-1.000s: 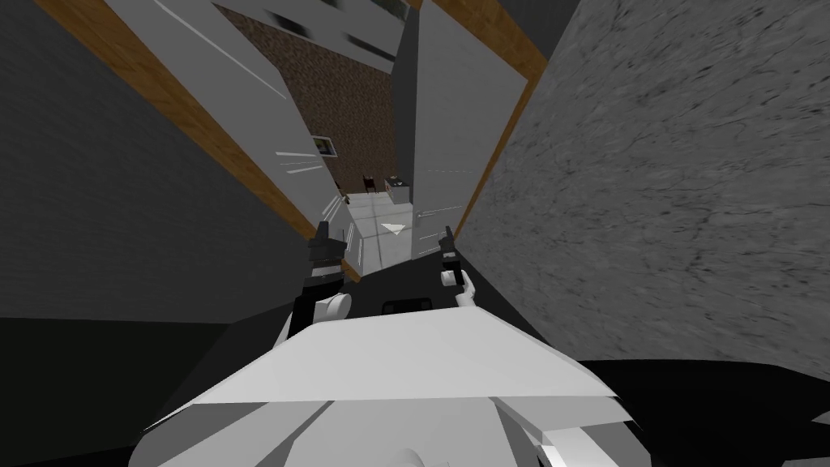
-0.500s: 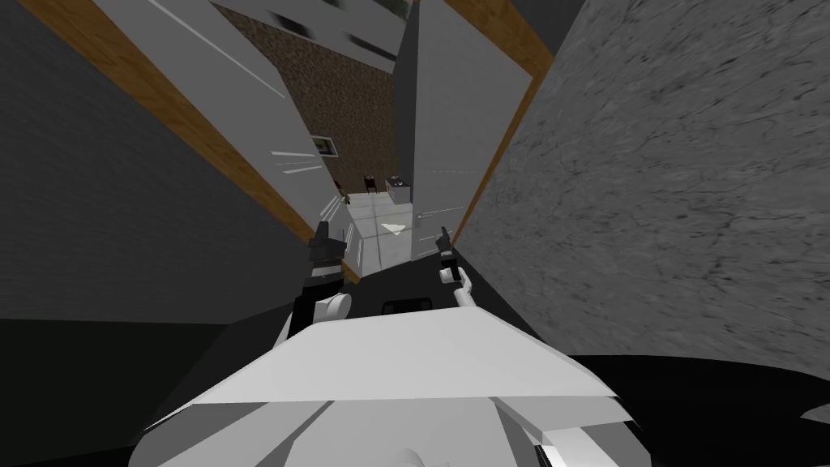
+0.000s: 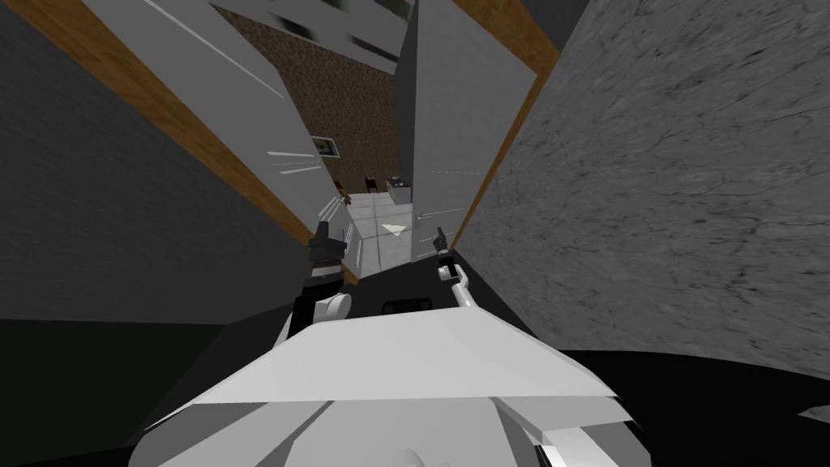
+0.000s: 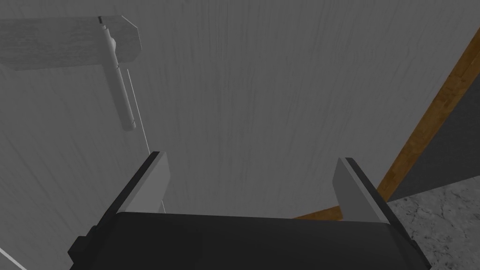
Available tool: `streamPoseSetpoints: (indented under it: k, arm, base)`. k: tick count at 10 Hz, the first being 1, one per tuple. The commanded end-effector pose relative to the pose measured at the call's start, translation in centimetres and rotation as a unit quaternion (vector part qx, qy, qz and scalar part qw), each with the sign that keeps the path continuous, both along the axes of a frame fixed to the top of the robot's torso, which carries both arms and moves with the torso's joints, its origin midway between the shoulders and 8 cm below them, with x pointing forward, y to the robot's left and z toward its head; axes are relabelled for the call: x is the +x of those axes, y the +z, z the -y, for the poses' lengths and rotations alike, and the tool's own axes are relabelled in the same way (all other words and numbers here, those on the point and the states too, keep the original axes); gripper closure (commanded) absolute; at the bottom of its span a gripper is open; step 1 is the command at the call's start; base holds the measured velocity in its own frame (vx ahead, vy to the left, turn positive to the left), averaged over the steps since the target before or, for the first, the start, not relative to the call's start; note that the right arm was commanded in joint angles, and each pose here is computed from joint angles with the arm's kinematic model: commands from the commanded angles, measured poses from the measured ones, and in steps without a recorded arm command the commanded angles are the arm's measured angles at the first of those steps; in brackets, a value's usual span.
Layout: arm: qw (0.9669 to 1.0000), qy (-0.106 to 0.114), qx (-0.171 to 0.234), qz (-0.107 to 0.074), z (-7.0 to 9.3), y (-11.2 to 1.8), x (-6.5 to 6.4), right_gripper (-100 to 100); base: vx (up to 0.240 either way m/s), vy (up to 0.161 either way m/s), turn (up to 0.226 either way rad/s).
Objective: Push the door open
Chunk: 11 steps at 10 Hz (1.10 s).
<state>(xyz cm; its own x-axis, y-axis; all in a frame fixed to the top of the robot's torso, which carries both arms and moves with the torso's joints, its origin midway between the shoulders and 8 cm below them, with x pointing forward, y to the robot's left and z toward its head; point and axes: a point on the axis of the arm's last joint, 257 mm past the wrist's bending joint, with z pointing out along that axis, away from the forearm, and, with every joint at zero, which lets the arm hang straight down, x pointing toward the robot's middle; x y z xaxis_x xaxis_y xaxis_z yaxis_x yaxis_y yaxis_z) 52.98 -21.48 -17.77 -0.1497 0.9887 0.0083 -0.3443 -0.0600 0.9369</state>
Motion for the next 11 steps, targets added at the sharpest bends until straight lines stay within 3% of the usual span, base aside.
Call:
streamPoseSetpoints:
  k: [1, 2, 3, 4, 5, 6, 7, 8, 9, 11]
  arm:
    - [0.9999, 0.003, -0.001, -0.015, 0.0, -1.3, 0.6, -100]
    - [0.9998, 0.011, -0.003, -0.014, -0.4, -1.0, 1.4, -100]
    - [0.9996, 0.009, -0.004, -0.027, -0.2, -2.2, 1.4, -100]
    - [0.9995, 0.016, -0.006, -0.026, -0.6, -1.9, 2.1, -100]
    - [0.9991, 0.014, -0.007, -0.038, -0.5, -3.0, 2.1, -100]
    - [0.999, 0.021, -0.009, -0.039, -0.8, -2.9, 2.9, -100]
    - [0.9985, 0.019, -0.01, -0.051, -0.6, -4.0, 2.8, -100]
    - [0.9983, 0.026, -0.012, -0.051, -1.0, -3.7, 3.5, -100]
    - [0.9977, 0.024, -0.012, -0.062, -0.8, -4.8, 3.5, -100]
    - [0.9968, 0.028, -0.015, -0.074, -0.9, -5.6, 4.1, -100]
  base:
    - [0.061, -0.043, 0.016]
    - [0.068, -0.036, 0.012]
    - [0.05, -0.027, 0.015]
    - [0.042, -0.027, 0.026]
    - [0.035, -0.024, 0.017]
    - [0.044, -0.031, 0.021]
    - [0.047, -0.027, 0.017]
    - [0.063, -0.038, 0.019]
    - [0.045, -0.034, 0.016]
    - [0.041, -0.03, 0.019]
